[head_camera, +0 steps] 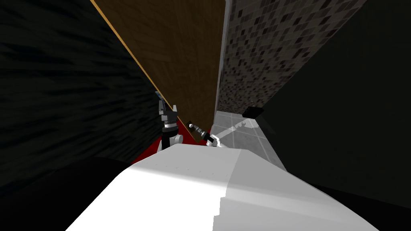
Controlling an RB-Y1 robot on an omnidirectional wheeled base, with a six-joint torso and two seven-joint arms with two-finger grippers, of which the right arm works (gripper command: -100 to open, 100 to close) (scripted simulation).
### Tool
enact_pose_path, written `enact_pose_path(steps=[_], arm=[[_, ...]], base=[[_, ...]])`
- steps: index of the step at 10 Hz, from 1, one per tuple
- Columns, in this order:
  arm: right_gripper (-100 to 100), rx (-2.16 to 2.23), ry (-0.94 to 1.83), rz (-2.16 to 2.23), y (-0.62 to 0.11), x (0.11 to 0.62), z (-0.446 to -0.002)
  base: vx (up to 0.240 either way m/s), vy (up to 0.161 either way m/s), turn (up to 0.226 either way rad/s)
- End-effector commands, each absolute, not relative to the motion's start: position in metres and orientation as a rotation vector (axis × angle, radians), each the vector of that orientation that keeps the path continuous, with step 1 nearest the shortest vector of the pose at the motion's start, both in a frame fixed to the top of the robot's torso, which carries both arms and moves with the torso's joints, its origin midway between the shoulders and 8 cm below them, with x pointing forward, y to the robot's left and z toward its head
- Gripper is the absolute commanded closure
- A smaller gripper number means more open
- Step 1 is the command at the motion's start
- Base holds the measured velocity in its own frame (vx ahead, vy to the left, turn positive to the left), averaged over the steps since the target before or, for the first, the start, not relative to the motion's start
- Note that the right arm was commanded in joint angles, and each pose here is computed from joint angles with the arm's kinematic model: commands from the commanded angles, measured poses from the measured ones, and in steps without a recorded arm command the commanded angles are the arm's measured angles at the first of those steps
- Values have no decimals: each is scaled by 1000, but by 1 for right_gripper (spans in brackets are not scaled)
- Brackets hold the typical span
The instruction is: Push the door open
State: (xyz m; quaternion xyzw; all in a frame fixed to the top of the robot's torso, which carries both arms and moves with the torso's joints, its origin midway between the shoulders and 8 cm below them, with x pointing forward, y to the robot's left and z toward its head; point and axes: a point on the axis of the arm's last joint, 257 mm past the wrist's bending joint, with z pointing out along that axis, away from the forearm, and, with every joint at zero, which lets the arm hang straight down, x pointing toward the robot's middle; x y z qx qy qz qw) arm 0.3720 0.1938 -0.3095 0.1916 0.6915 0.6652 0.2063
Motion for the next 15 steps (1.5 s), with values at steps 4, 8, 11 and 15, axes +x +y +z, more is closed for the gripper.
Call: enact_pose_path(steps=[4,8,11,15], arm=[[-100,541,1912,1866,202,373,-303],[100,541,1912,1866,202,373,-303],[-100,555,1915,1830,184,382,-312],[-100,569,1909,1809,176,391,-314]], base=[[85,142,12],[-8,-18,3],[-46,-27,-44],[-115,-41,-31]])
